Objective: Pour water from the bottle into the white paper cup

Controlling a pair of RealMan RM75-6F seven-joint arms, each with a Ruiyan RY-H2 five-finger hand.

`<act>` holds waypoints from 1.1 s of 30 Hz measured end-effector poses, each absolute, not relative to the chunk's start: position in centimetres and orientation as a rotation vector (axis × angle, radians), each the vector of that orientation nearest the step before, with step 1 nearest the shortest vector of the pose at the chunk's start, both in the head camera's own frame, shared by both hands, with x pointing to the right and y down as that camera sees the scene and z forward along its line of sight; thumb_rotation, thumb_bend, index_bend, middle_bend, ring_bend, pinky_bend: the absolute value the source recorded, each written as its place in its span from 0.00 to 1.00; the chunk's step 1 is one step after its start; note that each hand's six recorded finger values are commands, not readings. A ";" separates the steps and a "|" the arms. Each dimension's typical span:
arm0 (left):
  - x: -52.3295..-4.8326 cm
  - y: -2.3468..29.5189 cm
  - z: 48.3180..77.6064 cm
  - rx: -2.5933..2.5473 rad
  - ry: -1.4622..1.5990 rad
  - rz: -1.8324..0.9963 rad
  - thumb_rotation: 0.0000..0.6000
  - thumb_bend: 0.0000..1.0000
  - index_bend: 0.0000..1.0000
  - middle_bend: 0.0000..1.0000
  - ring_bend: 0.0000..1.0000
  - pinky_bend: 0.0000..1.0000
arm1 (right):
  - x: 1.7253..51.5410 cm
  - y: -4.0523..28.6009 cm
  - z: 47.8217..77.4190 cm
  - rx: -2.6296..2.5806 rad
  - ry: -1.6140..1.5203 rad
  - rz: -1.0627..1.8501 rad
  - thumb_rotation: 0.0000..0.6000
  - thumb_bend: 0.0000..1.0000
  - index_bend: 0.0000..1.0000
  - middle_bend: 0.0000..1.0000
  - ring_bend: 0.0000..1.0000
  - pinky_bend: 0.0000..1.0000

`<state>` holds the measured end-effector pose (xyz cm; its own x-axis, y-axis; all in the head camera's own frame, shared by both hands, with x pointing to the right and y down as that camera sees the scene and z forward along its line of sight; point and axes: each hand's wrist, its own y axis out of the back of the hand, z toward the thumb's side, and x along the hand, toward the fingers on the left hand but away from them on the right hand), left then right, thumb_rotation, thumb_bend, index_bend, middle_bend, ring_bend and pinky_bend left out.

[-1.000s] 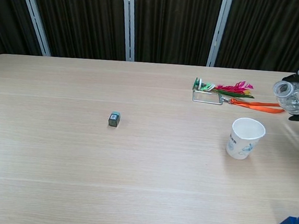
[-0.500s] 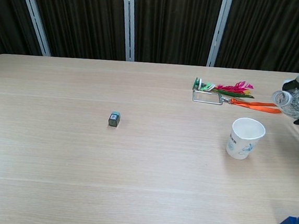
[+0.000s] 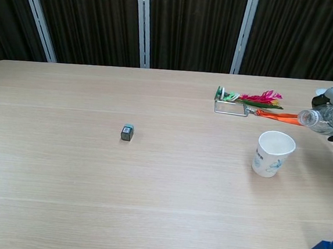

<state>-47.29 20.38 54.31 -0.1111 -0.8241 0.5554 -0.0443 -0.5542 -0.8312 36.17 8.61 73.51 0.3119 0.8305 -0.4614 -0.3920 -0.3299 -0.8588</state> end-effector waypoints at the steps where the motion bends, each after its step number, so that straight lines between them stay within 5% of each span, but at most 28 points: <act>1: -47.3 20.4 54.3 -1.580 0.968 -1.726 1.00 0.00 0.00 0.00 0.00 0.00 | 36.1 8.6 73.6 -1.408 -0.434 1.321 1.00 0.35 0.55 0.61 0.55 0.58; 33: -47.3 20.4 54.5 -1.575 0.963 -1.740 1.00 0.00 0.00 0.00 0.00 0.00 | 35.1 8.3 73.1 -1.262 -0.341 1.292 1.00 0.35 0.55 0.61 0.56 0.59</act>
